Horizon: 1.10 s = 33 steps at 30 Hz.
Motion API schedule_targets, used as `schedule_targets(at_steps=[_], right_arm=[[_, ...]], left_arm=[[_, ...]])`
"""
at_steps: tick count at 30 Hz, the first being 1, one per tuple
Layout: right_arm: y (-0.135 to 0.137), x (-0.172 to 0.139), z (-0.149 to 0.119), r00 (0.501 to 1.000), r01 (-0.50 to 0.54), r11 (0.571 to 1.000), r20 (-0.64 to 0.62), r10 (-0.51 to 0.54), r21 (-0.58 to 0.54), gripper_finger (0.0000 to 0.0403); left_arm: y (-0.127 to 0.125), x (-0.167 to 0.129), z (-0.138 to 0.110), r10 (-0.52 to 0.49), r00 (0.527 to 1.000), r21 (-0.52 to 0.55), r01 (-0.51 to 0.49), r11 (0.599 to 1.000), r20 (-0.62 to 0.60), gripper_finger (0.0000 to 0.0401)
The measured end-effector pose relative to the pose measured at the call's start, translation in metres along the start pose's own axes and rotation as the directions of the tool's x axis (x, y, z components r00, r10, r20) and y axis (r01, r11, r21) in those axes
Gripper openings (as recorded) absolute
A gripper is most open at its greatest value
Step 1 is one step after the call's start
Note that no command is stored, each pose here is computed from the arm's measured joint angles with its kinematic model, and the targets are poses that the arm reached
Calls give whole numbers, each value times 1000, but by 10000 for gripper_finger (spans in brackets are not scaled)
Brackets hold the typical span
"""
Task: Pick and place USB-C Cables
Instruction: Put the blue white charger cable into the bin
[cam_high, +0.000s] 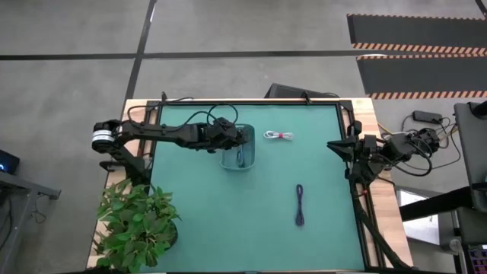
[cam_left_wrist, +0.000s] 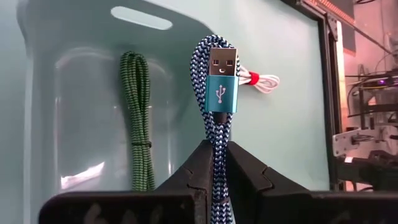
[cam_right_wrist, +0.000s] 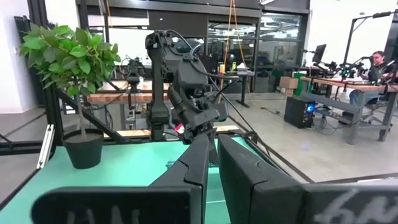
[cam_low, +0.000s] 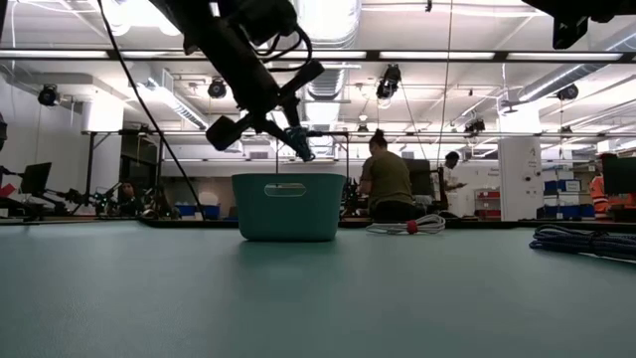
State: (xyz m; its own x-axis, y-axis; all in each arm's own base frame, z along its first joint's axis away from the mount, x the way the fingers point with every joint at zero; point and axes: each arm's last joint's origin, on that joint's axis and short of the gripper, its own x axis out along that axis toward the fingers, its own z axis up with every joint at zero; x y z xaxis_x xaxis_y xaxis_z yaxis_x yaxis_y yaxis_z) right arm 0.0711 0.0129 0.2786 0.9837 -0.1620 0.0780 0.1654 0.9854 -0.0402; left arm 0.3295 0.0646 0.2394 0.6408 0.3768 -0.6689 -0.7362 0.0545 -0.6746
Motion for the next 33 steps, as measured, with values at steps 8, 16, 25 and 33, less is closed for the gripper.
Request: schedule_targets(at_steps=[8,16,25,33], right_arm=[[-2,0,0,998,67,998,-3,-67,3,27],[-3,0,0,996,86,996,-5,-86,2,27],[-2,0,0,996,85,996,-5,-85,-6,27],[-2,0,0,996,85,996,-5,-85,-14,27]], left_arm=[[4,8,-2,25,1000,8,-25,1000,-3,15],[3,18,0,50,999,106,-50,993,-1,15],[-9,19,3,115,993,254,-116,960,19,15],[-34,20,8,102,994,311,-107,944,32,15]])
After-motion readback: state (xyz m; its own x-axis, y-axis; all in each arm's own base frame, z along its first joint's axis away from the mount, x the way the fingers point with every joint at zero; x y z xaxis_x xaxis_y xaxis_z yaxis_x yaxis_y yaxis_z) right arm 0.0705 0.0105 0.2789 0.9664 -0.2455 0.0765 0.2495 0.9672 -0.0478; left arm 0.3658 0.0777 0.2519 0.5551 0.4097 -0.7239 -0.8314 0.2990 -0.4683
